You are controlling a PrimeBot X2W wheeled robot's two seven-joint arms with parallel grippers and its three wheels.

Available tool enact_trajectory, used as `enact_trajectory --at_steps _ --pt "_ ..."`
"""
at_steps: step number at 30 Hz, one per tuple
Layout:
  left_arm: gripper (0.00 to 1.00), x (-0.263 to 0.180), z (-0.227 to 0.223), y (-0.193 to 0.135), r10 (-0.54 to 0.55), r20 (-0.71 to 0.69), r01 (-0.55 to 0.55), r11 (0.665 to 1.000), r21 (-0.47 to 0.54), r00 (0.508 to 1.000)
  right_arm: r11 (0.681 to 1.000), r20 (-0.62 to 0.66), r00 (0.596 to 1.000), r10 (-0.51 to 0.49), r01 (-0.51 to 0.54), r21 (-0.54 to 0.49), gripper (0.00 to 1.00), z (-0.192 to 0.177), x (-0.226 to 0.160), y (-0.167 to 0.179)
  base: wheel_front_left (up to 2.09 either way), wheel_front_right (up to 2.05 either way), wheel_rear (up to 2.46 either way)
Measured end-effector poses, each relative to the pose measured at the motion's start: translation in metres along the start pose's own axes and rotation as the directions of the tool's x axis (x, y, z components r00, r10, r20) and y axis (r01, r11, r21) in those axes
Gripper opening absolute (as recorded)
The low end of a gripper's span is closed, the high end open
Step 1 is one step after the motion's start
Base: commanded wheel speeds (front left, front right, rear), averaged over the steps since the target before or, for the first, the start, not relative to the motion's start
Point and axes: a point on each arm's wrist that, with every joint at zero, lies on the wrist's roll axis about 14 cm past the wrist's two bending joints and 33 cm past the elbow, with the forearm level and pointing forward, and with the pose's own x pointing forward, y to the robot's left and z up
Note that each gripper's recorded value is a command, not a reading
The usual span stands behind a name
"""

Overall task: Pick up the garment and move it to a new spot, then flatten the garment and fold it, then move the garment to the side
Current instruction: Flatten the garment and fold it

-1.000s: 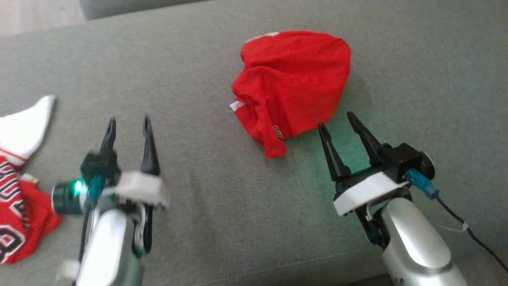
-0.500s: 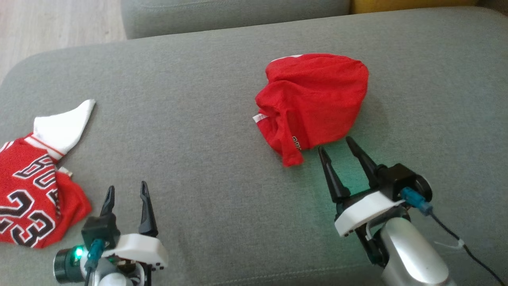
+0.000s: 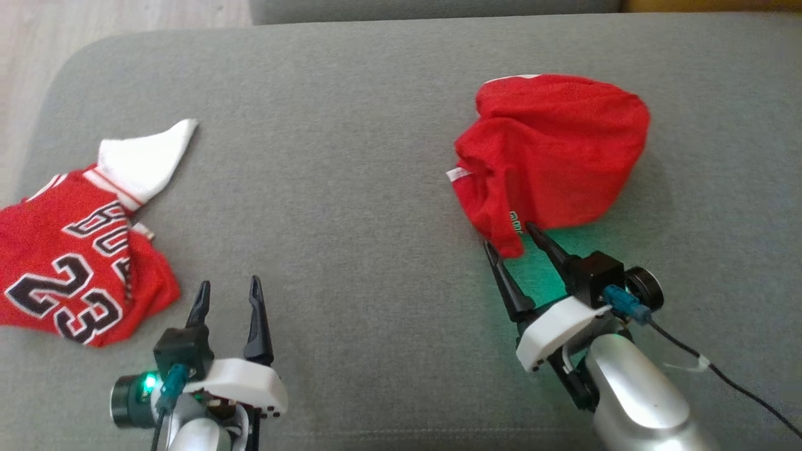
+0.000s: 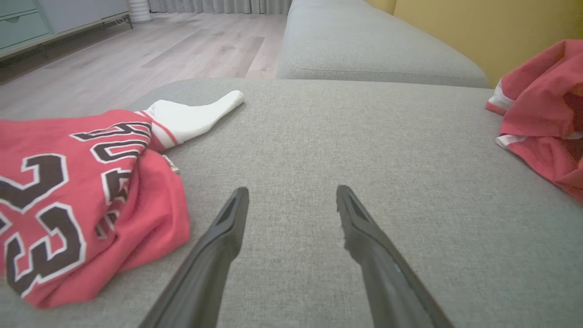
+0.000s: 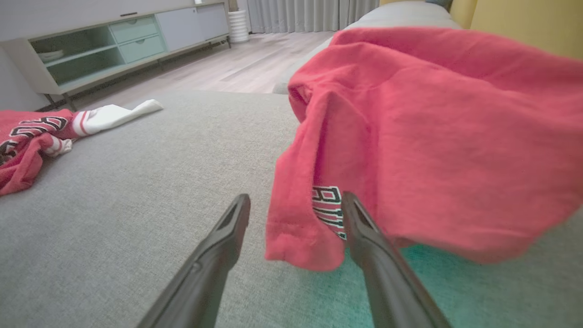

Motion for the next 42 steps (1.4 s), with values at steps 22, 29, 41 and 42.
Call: enact_trajectory --at_steps 22,29,41,42 --pt "1.00 -0.025 -0.003 -0.002 -0.022 -0.007 0.022 1.000 -0.013 1.000 0.956 0.490 0.823 0.288 -0.277 -0.096 0.00 0.216 0.045 0.081 0.00 0.00 0.00" --pt "1.00 -0.036 -0.001 0.000 -0.012 0.000 0.012 1.000 -0.026 1.000 0.948 0.677 0.690 0.256 -0.318 -0.034 0.00 0.302 0.027 0.079 0.00 0.00 0.00" --pt "1.00 -0.027 -0.018 -0.014 -0.054 -0.057 0.052 0.998 -0.030 0.997 0.872 0.053 0.955 -0.292 0.243 0.425 1.00 0.025 0.010 -0.088 0.00 0.00 0.00" --pt "1.00 -0.025 -0.018 -0.015 -0.060 -0.059 0.058 0.998 -0.028 0.996 0.856 0.008 0.945 -0.328 0.294 0.426 1.00 0.008 0.000 -0.100 0.00 0.00 0.00"
